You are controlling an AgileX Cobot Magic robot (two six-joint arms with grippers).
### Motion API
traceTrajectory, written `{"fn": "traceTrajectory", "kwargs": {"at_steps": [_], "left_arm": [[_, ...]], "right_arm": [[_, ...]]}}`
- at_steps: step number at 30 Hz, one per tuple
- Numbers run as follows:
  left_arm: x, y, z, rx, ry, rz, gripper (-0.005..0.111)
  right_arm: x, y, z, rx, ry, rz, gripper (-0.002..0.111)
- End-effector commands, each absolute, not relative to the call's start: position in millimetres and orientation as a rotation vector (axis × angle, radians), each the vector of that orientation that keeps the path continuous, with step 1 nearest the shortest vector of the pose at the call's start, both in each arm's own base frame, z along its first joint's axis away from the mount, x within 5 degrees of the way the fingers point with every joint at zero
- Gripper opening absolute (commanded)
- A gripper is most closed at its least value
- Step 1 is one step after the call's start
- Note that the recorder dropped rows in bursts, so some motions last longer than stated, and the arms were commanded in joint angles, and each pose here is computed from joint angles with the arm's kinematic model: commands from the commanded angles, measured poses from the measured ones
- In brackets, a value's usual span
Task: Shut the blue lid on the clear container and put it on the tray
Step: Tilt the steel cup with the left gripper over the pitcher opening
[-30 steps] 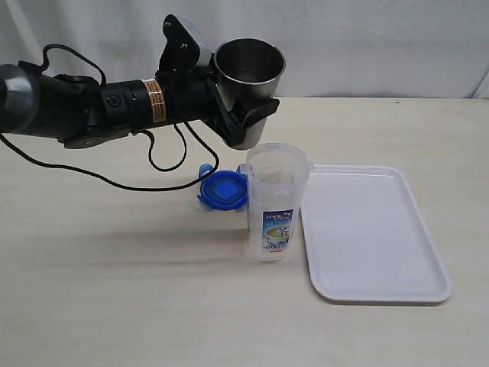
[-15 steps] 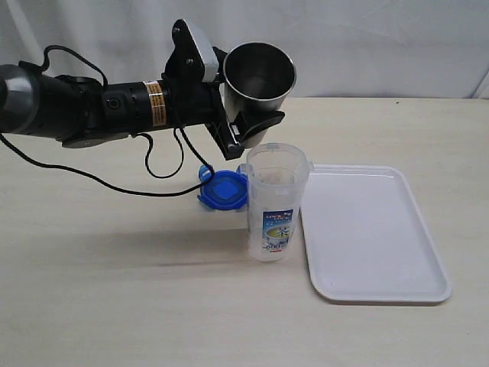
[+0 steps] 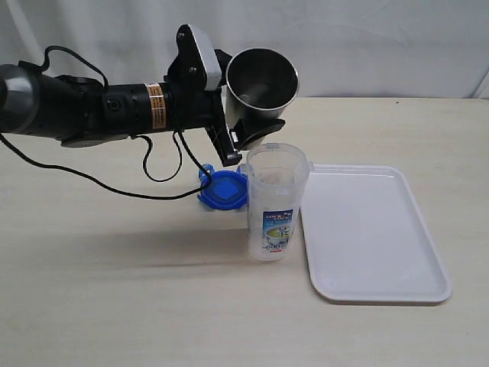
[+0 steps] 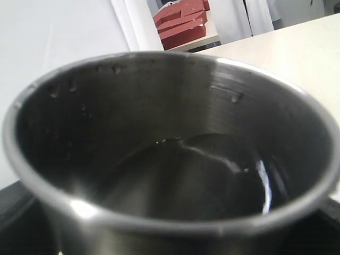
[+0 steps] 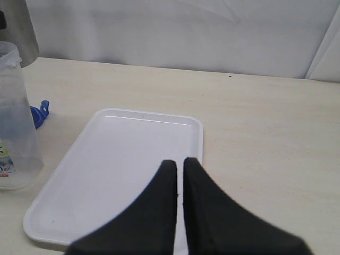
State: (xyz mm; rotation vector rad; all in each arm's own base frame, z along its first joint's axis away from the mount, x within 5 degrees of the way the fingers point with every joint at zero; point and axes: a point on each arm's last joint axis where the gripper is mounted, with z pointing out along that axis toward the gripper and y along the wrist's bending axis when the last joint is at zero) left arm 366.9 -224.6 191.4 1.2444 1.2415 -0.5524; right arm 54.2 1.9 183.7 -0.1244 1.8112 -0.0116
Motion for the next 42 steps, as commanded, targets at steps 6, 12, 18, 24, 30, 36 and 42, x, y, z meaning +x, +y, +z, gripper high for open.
{"fn": "traceTrajectory", "kwargs": {"at_steps": [6, 12, 18, 24, 30, 36, 42], "left_arm": [[365.2, -227.5, 213.8, 1.230, 1.102, -0.534, 0.000], [365.1, -227.5, 213.7, 1.250, 1.077, -0.506, 0.000], [365.2, -227.5, 213.8, 1.282, 1.029, -0.451, 0.000], [365.1, -227.5, 213.9, 1.287, 1.019, -0.443, 0.000], [365.1, -227.5, 213.9, 1.303, 0.994, -0.416, 0.000], [363.8, -228.1, 215.8, 1.285, 0.987, -0.448, 0.000], [362.1, -228.7, 218.4, 1.237, 1.020, -0.537, 0.000]], "right_arm": [[54.1, 1.9, 184.5, -0.126, 1.796, -0.016, 0.004], [54.1, 1.9, 184.5, -0.126, 1.796, -0.016, 0.004], [54.1, 1.9, 184.5, -0.126, 1.796, -0.016, 0.004], [54.1, 1.9, 184.5, -0.126, 1.796, -0.016, 0.004], [54.1, 1.9, 184.5, -0.126, 1.796, -0.016, 0.004], [54.1, 1.9, 184.5, -0.126, 1.796, -0.016, 0.004], [54.1, 1.9, 184.5, -0.126, 1.796, -0.016, 0.004]]}}
